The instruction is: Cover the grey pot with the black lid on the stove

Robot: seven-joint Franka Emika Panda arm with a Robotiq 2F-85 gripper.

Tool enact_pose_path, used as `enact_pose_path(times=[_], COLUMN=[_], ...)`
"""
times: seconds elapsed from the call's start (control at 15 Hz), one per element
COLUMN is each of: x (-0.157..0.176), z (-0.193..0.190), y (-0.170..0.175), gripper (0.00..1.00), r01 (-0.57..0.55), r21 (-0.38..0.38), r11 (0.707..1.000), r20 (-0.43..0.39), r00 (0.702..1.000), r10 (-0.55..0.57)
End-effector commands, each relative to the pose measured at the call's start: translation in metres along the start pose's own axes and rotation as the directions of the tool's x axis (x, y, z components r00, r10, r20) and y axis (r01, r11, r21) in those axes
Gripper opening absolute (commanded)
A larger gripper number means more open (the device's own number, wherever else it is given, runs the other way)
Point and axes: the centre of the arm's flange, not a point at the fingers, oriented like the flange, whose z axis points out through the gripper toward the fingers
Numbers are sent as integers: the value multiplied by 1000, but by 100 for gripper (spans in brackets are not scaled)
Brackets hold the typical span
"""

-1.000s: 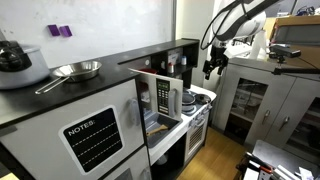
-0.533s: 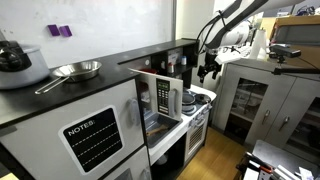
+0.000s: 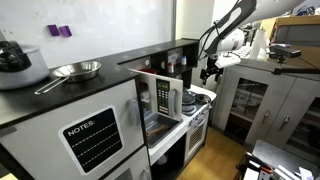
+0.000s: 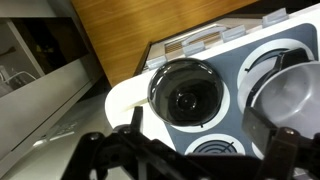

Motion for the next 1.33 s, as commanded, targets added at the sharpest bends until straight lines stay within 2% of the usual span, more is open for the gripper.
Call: enact_pose_path(times=[0.0,0.33,0.8,1.27], x=[2,3,17,35], z=[1,0,50,78], y=[1,-1,-7,14], gripper=[100,100,100,100], r01=[-2,-2,132,185], r21=[-2,-1,-12,-18], r11=[1000,1000,991,983], r20=[-1,-3,34,18], r00=[1000,1000,991,983], r10=[2,2,-132,-184])
